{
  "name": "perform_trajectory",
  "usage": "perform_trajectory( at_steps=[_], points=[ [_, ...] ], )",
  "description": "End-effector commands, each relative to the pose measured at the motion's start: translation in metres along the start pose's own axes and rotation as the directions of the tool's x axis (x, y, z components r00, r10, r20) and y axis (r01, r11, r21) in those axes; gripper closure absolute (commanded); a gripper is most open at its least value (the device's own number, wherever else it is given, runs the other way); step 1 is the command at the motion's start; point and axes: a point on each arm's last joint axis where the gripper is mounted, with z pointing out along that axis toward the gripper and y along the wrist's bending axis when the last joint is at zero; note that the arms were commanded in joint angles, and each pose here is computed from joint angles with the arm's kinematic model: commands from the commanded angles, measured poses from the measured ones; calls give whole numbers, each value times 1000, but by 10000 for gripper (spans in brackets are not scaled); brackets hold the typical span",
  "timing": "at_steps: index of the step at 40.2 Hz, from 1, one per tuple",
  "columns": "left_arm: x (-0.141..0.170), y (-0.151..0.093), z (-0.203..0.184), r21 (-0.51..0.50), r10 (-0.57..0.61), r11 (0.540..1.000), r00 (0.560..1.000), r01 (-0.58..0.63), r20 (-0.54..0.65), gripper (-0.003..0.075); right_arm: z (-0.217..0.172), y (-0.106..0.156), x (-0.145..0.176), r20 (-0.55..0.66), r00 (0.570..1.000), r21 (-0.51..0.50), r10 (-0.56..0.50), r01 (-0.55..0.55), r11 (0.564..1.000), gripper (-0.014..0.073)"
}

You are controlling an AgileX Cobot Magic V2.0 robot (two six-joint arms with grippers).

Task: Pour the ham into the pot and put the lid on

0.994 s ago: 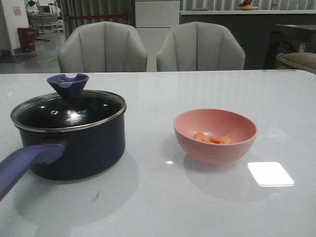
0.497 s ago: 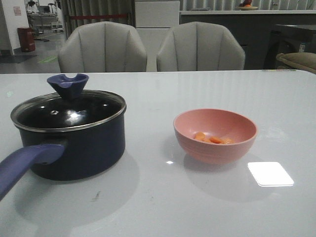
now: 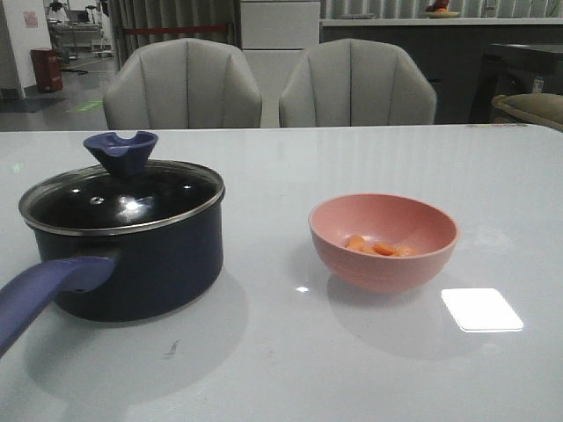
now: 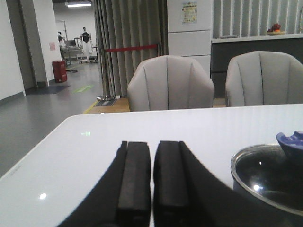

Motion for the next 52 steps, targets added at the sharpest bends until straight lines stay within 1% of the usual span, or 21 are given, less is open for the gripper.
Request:
perform_trajectory(
  at_steps=[1, 7, 10, 13, 14, 18, 21, 24, 26, 32, 34, 37, 41, 44, 46, 48, 51, 52],
  points=[
    [-10, 1, -3, -7, -29, 1000, 985, 30, 170, 607, -2, 0, -10, 110, 994, -5, 1, 0, 1000, 435],
    [-34, 4, -8, -18, -47, 998, 932, 57, 358, 607, -2, 0, -10, 110, 994, -5, 1, 0, 1000, 435],
    [-53, 4, -9, -12, -49, 998, 929, 57, 368, 607, -2, 0, -10, 110, 994, -5, 1, 0, 1000, 435],
    [-70, 3, -10, 1, -53, 998, 955, 55, 294, 607, -2, 0, -10, 110, 994, -5, 1, 0, 1000, 435],
    [-80, 3, -11, 6, -53, 999, 961, 54, 271, 607, -2, 0, -10, 110, 994, -5, 1, 0, 1000, 435],
    [-96, 1, -8, 19, -53, 999, 989, 51, 139, 607, -2, 0, -10, 110, 994, -5, 1, 0, 1000, 435],
    [-104, 1, -4, 28, -59, 998, 997, 58, 56, 607, -2, 0, -10, 110, 994, -5, 1, 0, 1000, 435],
    [-104, -1, 0, 49, -82, 995, 995, 85, -54, 607, -2, 0, -10, 110, 994, -5, 1, 0, 1000, 435],
    [-104, -2, 1, 64, -81, 994, 993, 87, -83, 607, -2, 0, -10, 110, 994, -5, 1, 0, 1000, 435],
    [-103, -4, 3, 91, -79, 992, 992, 88, -99, 607, -2, 0, -10, 110, 994, -5, 1, 0, 1000, 435],
    [-103, -3, 4, 92, -59, 993, 994, 68, -93, 607, -2, 0, -10, 110, 994, -5, 1, 0, 1000, 435],
    [-101, -3, 4, 95, -60, 993, 994, 68, -93, 607, -2, 0, -10, 110, 994, -5, 1, 0, 1000, 435],
    [-96, -4, 5, 95, -58, 993, 992, 69, -117, 603, -2, 0, -10, 110, 994, -5, 1, 0, 1000, 435],
    [-94, -4, 5, 96, -54, 993, 989, 67, -135, 566, -2, 0, -10, 110, 994, -5, 1, 0, 1000, 435],
    [-94, -4, 5, 96, -52, 993, 989, 65, -138, 512, -2, 0, -10, 110, 994, -5, 1, 0, 1000, 435],
    [-93, -4, 5, 95, -47, 994, 989, 60, -140, 433, -2, 0, -10, 110, 994, -5, 1, 0, 1000, 435],
    [-93, -4, 6, 94, -44, 994, 988, 59, -151, 264, -2, 0, -10, 110, 994, -5, 1, 0, 1000, 435],
    [-92, -4, 7, 94, -44, 994, 987, 59, -156, 223, -2, 0, -10, 110, 994, -5, 1, 0, 1000, 435]
  ],
)
